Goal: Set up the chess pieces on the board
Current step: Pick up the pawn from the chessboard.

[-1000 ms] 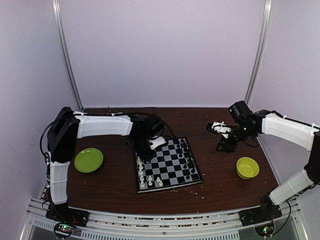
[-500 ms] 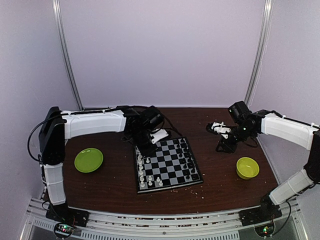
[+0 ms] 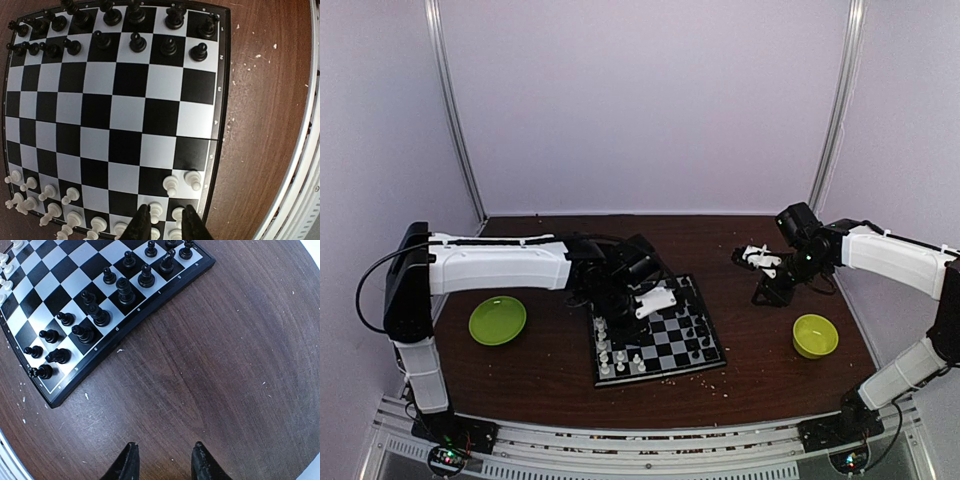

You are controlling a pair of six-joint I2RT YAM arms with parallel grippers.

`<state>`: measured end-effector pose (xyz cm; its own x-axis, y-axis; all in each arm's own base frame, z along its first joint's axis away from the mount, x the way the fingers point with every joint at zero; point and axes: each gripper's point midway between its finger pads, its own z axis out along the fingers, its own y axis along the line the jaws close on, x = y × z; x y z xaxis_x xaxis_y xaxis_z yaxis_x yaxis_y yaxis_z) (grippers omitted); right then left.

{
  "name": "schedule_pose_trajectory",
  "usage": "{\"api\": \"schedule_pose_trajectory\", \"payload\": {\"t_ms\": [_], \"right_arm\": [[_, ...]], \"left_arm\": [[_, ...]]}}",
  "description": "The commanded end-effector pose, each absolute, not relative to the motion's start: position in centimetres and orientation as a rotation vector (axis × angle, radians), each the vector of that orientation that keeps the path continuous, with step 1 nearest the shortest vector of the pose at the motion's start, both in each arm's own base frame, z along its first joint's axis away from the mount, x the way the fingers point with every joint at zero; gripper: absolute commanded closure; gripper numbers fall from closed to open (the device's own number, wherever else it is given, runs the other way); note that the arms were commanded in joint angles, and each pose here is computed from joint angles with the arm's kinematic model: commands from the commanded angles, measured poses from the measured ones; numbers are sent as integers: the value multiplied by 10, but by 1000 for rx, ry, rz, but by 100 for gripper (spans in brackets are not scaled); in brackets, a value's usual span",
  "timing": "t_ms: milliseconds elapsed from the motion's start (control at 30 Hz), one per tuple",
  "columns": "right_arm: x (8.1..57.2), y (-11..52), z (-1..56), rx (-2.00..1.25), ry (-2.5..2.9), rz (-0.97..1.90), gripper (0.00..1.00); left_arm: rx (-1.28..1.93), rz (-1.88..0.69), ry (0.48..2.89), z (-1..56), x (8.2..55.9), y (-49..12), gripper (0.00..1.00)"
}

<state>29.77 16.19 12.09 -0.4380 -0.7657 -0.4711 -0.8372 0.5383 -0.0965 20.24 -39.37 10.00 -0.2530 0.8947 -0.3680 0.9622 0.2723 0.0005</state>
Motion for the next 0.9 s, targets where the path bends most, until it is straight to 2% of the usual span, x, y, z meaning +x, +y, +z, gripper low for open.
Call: {"api": "schedule_pose_trajectory", "payload": {"t_ms": [0, 633, 867], "right_arm": [[300, 166, 126, -1324, 2301, 201, 64], [300, 165, 124, -1332, 2308, 196, 64], [299, 165, 123, -1333, 2311, 197, 64]], "left_arm": [[1760, -350, 2242, 87, 197, -398, 77], [1815, -250, 2296, 50, 201, -395, 77], [1831, -231, 2306, 45, 201, -393, 82]]}}
